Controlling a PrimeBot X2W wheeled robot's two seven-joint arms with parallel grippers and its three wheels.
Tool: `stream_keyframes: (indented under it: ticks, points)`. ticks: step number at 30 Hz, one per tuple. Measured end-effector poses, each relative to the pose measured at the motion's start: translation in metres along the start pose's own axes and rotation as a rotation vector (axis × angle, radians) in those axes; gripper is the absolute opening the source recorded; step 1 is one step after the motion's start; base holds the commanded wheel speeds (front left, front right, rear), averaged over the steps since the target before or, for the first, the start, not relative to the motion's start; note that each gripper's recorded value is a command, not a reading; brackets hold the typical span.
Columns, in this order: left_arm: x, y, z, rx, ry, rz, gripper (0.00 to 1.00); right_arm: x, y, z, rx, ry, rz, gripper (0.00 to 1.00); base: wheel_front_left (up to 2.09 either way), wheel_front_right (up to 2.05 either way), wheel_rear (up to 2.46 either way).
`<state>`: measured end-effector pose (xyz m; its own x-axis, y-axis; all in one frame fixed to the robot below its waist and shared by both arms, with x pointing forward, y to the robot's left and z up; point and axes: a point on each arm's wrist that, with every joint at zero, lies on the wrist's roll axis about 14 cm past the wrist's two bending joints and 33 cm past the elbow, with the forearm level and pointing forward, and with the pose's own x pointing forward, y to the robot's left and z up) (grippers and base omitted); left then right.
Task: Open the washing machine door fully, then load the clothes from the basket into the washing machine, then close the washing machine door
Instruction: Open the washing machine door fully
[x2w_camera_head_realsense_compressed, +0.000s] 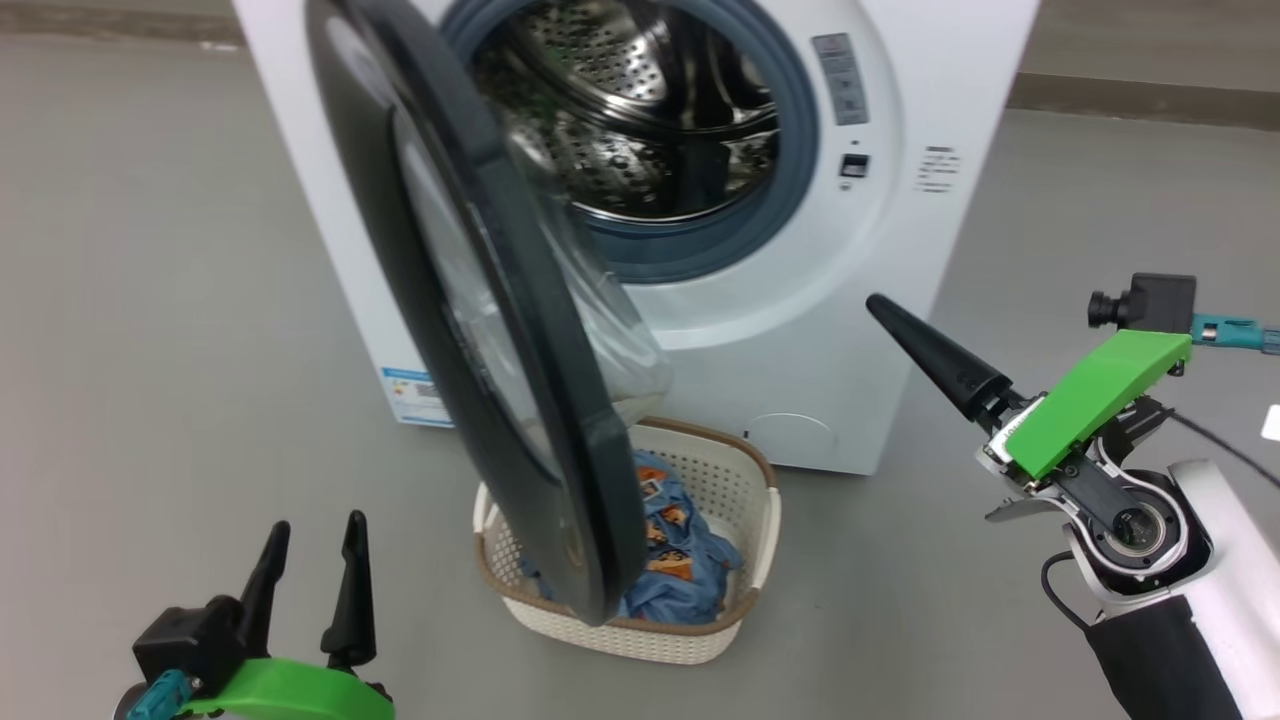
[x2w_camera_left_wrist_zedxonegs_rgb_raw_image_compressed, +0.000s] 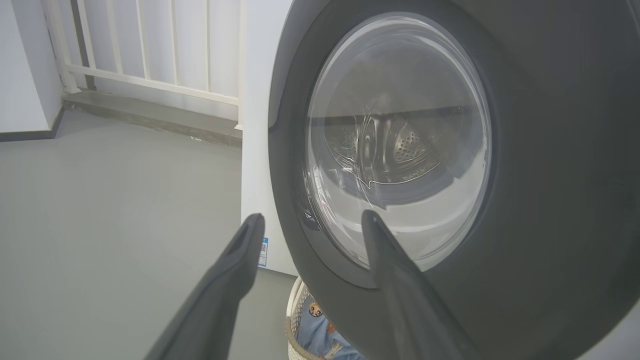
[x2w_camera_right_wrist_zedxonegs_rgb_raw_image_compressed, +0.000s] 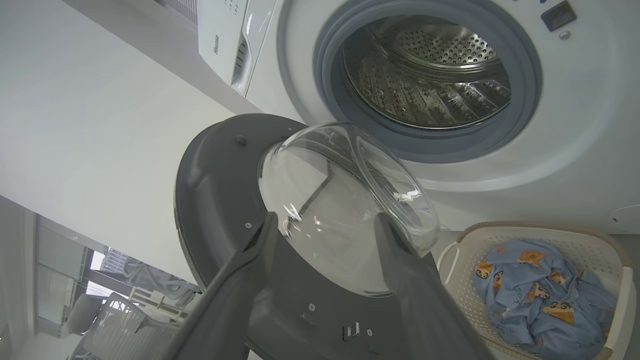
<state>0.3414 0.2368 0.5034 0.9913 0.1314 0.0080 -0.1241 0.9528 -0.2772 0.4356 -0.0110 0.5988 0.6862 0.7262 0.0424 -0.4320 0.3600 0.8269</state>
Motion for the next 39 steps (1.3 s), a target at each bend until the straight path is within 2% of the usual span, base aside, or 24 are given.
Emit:
stream_keyframes:
  ticks: [11, 19, 26, 31, 39]
  points:
    - [0.018, -0.029, -0.004, -0.003, 0.004, -0.074, 1.0, -0.047, -0.01, 0.035, -0.303, -0.258, -0.086, 1.0, 0.0, 0.0, 0.0]
    - [0.025, -0.043, -0.001, -0.001, -0.006, -0.111, 1.0, -0.08, -0.032, 0.046, -0.411, -0.384, -0.176, 1.0, 0.0, 0.0, 0.0]
    - [0.029, -0.053, 0.002, -0.006, -0.015, -0.138, 1.0, -0.118, -0.071, 0.048, -0.541, -0.443, -0.329, 1.0, 0.0, 0.0, 0.0]
    - [0.026, -0.053, -0.001, -0.014, -0.008, -0.133, 1.0, -0.134, -0.09, 0.045, -0.651, -0.425, -0.414, 1.0, 0.0, 0.0, 0.0]
    - [0.026, -0.054, 0.0, -0.013, -0.016, -0.136, 1.0, -0.134, -0.1, 0.036, -0.721, -0.394, -0.45, 1.0, 0.0, 0.0, 0.0]
